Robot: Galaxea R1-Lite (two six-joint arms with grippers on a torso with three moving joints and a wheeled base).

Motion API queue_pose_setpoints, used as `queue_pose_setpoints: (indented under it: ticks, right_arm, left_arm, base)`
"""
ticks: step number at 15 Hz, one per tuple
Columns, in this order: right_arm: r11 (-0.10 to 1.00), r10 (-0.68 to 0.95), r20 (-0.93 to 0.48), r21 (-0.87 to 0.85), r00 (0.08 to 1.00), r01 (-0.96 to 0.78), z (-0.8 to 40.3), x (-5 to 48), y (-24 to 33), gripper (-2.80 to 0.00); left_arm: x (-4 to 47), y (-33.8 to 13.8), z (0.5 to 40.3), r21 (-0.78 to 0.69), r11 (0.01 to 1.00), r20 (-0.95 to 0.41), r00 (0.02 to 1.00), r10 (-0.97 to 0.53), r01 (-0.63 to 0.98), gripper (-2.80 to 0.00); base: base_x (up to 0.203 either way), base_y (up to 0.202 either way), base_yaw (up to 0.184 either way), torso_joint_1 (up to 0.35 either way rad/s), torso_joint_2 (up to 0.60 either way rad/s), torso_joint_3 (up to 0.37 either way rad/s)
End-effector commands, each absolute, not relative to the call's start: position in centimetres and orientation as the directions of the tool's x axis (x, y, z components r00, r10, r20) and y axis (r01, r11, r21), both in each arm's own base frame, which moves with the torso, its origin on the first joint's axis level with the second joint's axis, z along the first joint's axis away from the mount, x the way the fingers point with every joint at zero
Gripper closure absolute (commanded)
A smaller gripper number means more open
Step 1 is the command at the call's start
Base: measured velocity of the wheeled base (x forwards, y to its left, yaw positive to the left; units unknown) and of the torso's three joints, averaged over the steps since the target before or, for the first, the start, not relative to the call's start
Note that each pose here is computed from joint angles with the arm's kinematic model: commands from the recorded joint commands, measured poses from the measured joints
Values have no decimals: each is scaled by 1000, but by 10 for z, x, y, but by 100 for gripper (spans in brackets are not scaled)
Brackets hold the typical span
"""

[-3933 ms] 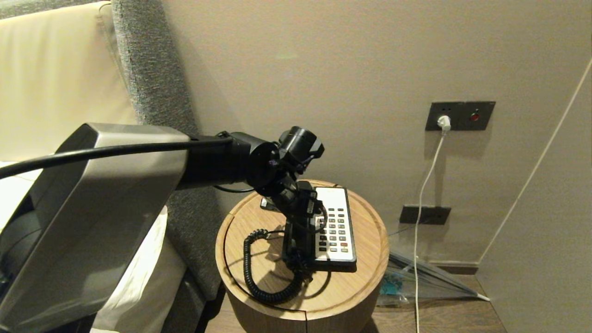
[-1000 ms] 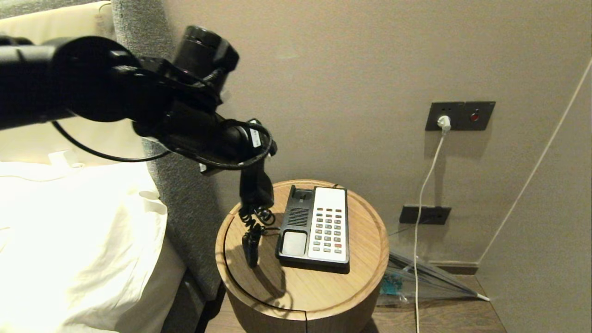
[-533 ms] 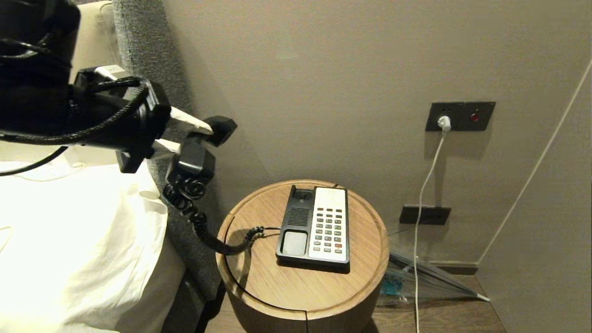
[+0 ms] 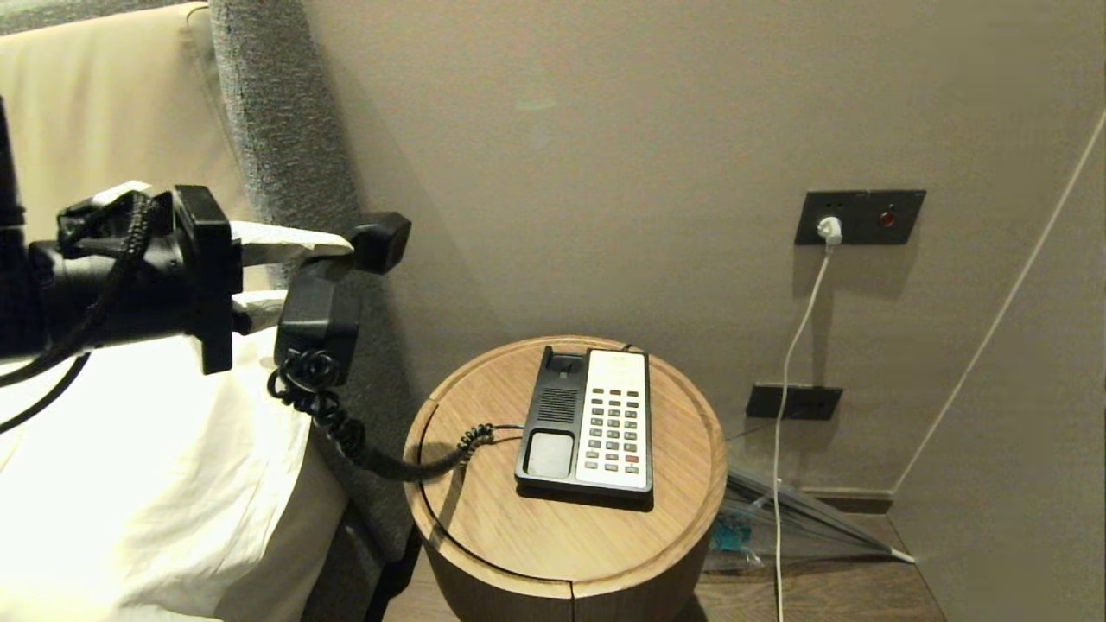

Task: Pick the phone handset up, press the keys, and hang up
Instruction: Dial the number

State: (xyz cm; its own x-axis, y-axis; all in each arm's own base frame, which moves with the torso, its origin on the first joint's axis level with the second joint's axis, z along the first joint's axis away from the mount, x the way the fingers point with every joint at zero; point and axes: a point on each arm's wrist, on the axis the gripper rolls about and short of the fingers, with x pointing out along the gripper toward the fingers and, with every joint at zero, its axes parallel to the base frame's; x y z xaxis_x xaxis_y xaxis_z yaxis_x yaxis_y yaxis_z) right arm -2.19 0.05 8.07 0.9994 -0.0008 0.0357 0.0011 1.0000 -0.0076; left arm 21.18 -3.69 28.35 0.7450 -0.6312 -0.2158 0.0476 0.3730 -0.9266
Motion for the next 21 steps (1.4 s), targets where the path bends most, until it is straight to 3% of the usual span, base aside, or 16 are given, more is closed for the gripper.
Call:
queue_pose_setpoints:
  ticks: [1,9,11,21]
  right_arm:
    - [1000,0,14,-8,1000,0,75,-20,1,0]
    - [1000,0,14,-8,1000,0,75,-20,1,0]
    - [1000,0,14,-8,1000,0,75,-20,1,0]
    - [1000,5,14,-19,1000,-4,75,-20,1,0]
  left_arm:
    - [189,-27,277,-932,351,-154,779,-608,89,0]
    - [172,-15,250,-965,245,-62,830,-554,91,0]
    - [173,-15,249,-981,176,-27,827,-562,87,0]
    - [170,-16,242,-980,173,-19,812,-584,102,0]
  base:
    - [0,0,0,0,0,0]
    - [0,0,0,0,0,0]
    - [0,0,0,0,0,0]
    - [0,0,0,0,0,0]
